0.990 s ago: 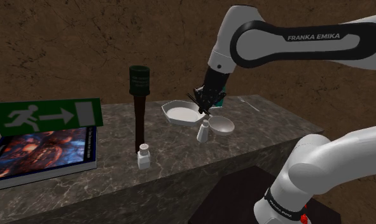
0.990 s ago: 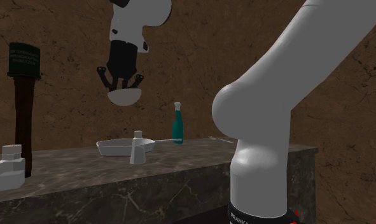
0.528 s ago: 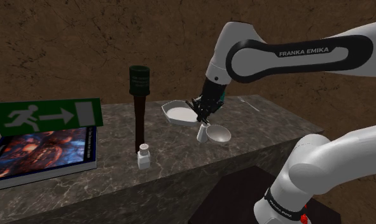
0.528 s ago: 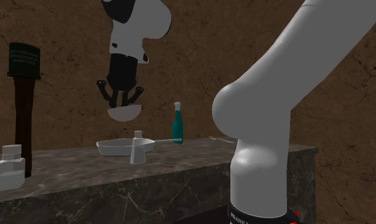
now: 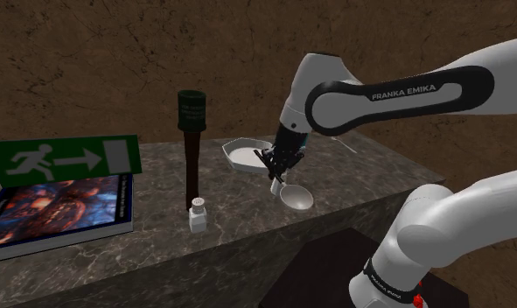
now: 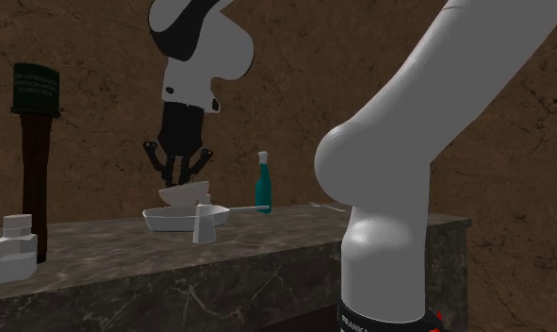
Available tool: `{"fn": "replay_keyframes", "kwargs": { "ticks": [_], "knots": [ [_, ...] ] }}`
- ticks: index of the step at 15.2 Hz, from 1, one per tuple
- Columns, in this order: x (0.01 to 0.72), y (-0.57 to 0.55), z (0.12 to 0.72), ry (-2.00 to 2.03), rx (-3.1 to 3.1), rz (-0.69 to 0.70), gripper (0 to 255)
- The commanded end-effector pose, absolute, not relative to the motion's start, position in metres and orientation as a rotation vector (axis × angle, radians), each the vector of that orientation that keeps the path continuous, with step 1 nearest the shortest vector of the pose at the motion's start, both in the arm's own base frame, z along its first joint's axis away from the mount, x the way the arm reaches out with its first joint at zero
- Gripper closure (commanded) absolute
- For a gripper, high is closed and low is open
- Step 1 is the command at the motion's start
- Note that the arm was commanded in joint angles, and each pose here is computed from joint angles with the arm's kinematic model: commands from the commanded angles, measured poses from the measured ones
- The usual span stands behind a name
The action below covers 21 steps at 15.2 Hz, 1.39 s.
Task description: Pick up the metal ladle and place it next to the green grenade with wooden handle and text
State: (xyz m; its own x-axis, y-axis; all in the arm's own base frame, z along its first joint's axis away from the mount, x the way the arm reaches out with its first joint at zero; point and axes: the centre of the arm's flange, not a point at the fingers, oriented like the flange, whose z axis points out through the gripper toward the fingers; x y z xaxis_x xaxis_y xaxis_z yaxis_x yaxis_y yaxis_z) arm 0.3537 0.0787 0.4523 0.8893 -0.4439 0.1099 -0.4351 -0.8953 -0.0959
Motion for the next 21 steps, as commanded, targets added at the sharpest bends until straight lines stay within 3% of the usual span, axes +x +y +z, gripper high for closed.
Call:
{"fn": "replay_keyframes", "kwargs": {
  "ticks": [1, 21],
  "knots": [
    [0.354, 0.078, 0.443, 0.696, -2.986, -0.2, 255],
    [0.354, 0.078, 0.345, 0.696, -2.986, -0.2, 255]
  ]
}}
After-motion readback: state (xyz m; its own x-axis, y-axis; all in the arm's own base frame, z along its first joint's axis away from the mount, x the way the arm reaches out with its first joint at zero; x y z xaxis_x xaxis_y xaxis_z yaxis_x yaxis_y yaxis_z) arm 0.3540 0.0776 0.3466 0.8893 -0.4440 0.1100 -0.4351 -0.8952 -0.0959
